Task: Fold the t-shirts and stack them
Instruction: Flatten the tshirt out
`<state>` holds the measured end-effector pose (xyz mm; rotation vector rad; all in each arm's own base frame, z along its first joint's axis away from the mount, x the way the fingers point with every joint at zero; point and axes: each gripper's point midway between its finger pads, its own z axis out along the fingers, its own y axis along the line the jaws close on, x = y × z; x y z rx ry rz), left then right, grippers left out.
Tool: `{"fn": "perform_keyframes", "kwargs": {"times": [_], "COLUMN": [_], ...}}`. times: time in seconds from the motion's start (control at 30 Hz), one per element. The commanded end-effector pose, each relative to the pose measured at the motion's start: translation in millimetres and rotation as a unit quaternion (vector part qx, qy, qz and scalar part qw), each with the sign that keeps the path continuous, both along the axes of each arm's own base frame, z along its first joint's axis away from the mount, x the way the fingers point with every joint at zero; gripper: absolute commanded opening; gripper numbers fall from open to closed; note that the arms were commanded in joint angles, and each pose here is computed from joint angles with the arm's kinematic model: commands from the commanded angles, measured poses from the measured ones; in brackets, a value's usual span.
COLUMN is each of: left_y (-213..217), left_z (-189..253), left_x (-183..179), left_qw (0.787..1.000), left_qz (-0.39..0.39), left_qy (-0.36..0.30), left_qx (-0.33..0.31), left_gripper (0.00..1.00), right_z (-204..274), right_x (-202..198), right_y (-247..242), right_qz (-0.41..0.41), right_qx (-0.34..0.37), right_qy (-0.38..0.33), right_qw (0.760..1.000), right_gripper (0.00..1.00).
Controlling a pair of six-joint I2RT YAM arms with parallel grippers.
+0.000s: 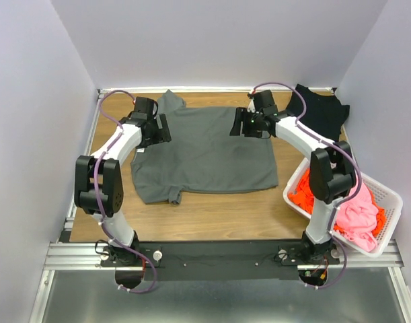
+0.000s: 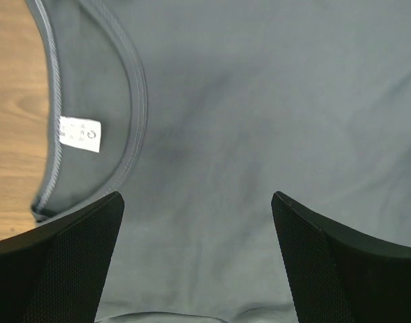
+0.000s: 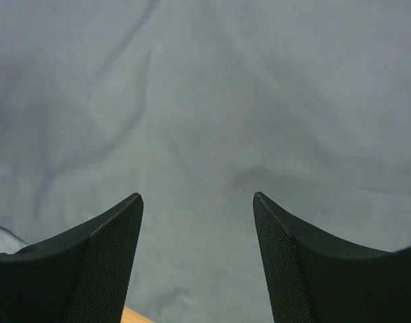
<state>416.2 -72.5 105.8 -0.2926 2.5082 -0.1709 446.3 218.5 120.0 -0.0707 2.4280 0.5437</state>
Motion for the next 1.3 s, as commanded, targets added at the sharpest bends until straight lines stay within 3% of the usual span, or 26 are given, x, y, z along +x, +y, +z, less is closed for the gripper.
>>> {"fn": "perform_keyframes", "kwargs": {"times": [0.0, 0.27, 0.5, 0.77, 1.1, 1.27], "left_y": [-4.2, -4.2, -4.3, -5.3, -10.5, -15.5], "left_z": [-12.5, -47.3, -78.7, -101.0, -93.0, -37.3], "left_x": [-0.7, 5.4, 1.6, 21.1, 68.6, 100.8], "left_qw": [1.0, 0.999, 0.997, 0.996, 0.997, 0.999], "left_qz": [0.009, -0.004, -0.006, -0.014, -0.031, -0.037], "left_qy": [0.011, 0.035, 0.07, 0.087, 0.065, -0.01], "left_qx": [-0.016, -0.005, -0.001, 0.01, 0.019, 0.027], "left_gripper": [0.98, 0.98, 0.98, 0.98, 0.98, 0.98], "right_z": [-31.3, -79.6, -96.1, -121.4, -125.1, -105.8], "right_x": [-10.0, -19.7, -19.8, -14.5, 18.1, 32.5], "right_y": [0.2, -3.8, -14.5, -17.4, -17.2, -8.8], "right_qz": [0.013, 0.004, -0.013, -0.026, -0.047, -0.033], "right_qx": [0.004, -0.013, -0.041, -0.06, -0.063, -0.048], "right_qy": [0.044, 0.099, 0.108, 0.131, 0.131, 0.114], "right_qw": [0.999, 0.995, 0.993, 0.989, 0.988, 0.992], "right_gripper": [0.73, 0.73, 0.73, 0.73, 0.73, 0.73]}}
